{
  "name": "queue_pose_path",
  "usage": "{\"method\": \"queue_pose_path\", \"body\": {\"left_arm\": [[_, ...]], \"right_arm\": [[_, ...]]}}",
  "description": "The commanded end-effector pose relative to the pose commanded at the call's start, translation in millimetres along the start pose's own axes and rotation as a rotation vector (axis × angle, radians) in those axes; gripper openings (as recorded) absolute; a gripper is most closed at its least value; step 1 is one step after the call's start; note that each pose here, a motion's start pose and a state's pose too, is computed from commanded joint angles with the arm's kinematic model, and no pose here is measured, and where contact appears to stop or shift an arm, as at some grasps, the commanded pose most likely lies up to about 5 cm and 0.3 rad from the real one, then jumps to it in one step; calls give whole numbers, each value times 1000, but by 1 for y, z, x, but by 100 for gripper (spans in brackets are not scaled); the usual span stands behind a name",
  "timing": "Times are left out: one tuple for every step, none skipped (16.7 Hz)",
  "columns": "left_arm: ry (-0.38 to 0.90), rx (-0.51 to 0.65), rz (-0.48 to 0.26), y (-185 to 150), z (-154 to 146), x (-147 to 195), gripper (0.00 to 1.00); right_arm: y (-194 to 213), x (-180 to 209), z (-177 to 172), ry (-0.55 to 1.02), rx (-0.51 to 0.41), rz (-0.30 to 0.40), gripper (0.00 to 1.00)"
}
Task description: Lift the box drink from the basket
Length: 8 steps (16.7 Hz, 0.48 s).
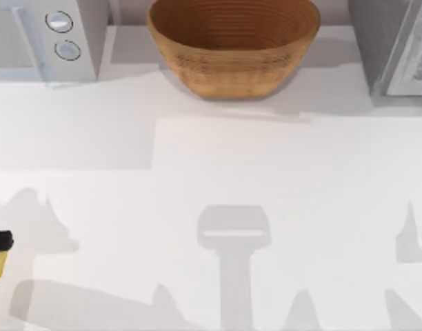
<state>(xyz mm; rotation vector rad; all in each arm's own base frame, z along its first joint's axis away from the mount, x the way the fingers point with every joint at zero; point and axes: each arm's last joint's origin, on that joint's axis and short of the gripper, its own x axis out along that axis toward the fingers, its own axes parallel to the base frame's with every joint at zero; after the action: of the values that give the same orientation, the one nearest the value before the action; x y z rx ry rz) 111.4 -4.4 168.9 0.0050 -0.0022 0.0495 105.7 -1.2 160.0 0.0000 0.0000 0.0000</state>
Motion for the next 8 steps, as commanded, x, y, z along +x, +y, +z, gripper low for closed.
{"method": "queue_pose_path", "body": {"left_arm": [[-3, -1, 26, -1, 5, 3, 0], [-6, -3, 57, -3, 10, 7, 0], [-10, -5, 91, -6, 15, 11, 0], [-12, -8, 127, -9, 21, 17, 0], [-13, -10, 166, -12, 26, 23, 0], [-13, -13, 205, -17, 30, 30, 0], [-13, -14, 245, -22, 34, 37, 0], [-10, -15, 284, -28, 36, 45, 0]], "right_arm": [[0, 0, 0, 0, 0, 0, 100], [0, 0, 0, 0, 0, 0, 100], [0, 0, 0, 0, 0, 0, 100], [0, 0, 0, 0, 0, 0, 100], [0, 0, 0, 0, 0, 0, 100], [0, 0, 0, 0, 0, 0, 100], [0, 0, 0, 0, 0, 0, 100], [0, 0, 0, 0, 0, 0, 100]]}}
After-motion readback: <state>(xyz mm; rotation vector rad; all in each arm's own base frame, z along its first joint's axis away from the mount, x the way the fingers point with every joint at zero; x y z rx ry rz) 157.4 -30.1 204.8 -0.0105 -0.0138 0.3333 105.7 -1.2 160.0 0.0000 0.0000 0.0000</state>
